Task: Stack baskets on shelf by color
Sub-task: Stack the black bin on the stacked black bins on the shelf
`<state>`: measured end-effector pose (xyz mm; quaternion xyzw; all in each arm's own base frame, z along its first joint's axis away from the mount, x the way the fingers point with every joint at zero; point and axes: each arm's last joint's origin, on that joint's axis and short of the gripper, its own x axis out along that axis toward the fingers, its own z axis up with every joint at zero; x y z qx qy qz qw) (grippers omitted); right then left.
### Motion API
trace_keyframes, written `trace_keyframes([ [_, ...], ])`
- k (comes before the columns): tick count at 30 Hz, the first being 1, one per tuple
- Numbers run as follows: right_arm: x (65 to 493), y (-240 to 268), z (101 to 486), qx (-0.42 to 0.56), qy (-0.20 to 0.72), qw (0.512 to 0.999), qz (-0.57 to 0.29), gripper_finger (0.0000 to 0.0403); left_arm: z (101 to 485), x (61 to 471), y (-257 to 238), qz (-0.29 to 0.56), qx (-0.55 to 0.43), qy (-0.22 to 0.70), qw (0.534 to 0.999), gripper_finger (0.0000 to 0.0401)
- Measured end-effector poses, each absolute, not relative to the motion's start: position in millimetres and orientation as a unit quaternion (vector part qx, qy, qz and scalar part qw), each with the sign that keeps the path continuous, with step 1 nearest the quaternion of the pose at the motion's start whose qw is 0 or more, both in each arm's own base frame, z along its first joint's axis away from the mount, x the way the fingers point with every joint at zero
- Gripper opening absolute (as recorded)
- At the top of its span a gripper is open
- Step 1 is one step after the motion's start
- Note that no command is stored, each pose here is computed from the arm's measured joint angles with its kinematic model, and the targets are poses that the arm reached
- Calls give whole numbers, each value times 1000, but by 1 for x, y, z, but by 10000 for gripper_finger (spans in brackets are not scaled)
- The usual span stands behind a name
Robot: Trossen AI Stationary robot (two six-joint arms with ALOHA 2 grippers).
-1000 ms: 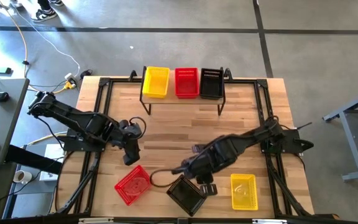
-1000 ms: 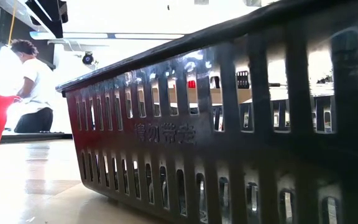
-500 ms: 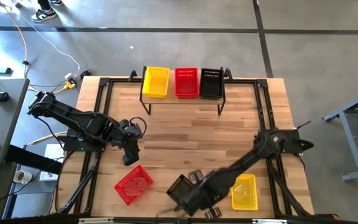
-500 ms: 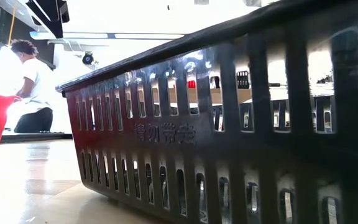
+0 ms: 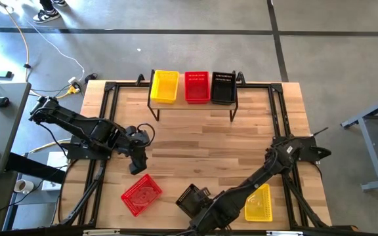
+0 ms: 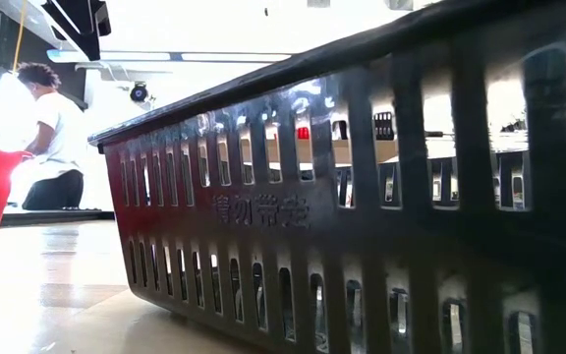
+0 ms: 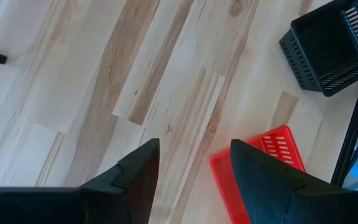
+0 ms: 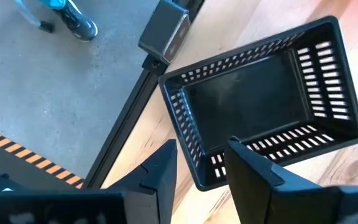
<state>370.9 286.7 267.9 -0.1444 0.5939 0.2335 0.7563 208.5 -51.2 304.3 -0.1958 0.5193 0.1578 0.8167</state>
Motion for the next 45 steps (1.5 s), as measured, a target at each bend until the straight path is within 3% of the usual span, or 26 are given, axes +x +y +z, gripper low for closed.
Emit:
trace_keyframes([
  [5,371,290,265,-148,592,755,241,119,304,208,-51,158,-196,519,817,186],
  [14,370,315,225,-147,619,728,257,119,304,208,-51,158,-195,519,817,186],
  [27,373,318,206,-161,629,733,204,119,304,209,-51,152,-185,521,819,186],
  [33,373,319,177,-172,667,698,194,117,304,208,-51,152,-185,521,820,186],
  [36,373,318,176,-174,669,696,191,95,304,208,-51,152,-184,521,820,186],
  [40,378,312,180,-150,674,705,162,20,304,208,-51,147,-177,522,821,186],
  [45,384,300,189,-112,678,717,116,10,304,209,-51,144,-169,523,823,186],
])
